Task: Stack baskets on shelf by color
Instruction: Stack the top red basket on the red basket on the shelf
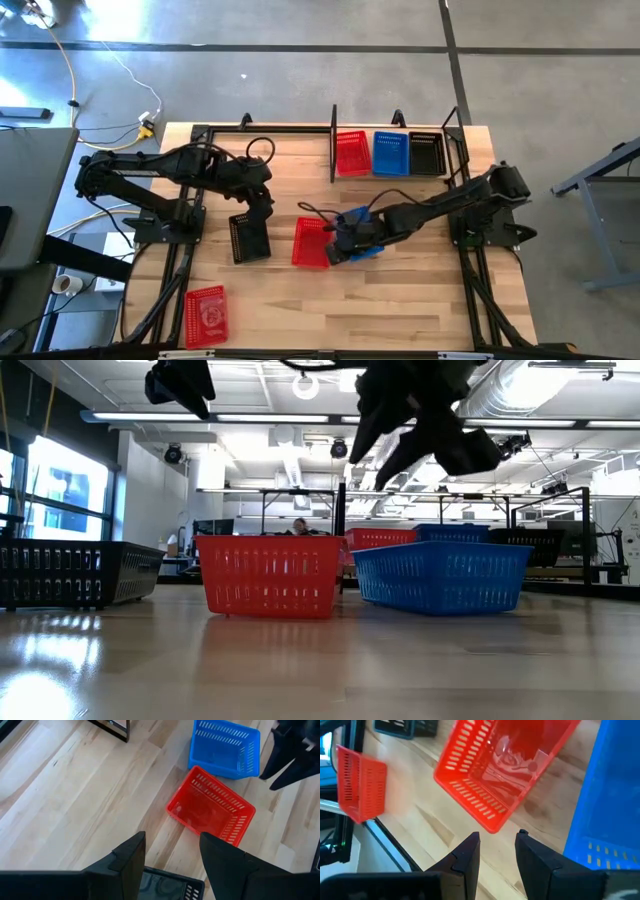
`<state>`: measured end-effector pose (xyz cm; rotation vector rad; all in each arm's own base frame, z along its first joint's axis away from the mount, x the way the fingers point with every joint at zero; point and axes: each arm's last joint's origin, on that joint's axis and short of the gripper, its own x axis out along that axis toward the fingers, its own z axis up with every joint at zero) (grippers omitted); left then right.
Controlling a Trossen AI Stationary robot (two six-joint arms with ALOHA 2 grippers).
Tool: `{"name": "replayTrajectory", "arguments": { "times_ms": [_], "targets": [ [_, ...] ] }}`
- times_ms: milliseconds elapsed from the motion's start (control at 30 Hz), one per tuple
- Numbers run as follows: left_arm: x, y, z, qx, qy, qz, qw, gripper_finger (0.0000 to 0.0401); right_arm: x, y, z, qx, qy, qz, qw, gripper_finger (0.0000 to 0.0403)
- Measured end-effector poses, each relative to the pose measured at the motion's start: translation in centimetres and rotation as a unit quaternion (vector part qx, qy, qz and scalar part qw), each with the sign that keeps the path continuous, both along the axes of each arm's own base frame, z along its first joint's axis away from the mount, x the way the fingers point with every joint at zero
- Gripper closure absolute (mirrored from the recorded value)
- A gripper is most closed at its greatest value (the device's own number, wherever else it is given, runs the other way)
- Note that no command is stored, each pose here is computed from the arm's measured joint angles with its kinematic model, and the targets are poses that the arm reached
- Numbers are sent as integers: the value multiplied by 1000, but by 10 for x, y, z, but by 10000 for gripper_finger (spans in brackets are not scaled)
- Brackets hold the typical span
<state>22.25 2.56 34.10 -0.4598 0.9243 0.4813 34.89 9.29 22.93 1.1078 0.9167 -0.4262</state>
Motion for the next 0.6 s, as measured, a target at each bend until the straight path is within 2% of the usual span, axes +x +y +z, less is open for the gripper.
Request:
{"name": "replayTrajectory", "arguments": {
  "times_ms": [600],
  "targets": [
    [0,0,0,0,-1,9,1000,224,17,3,-36,2,25,-19,1000,292]
  ]
}}
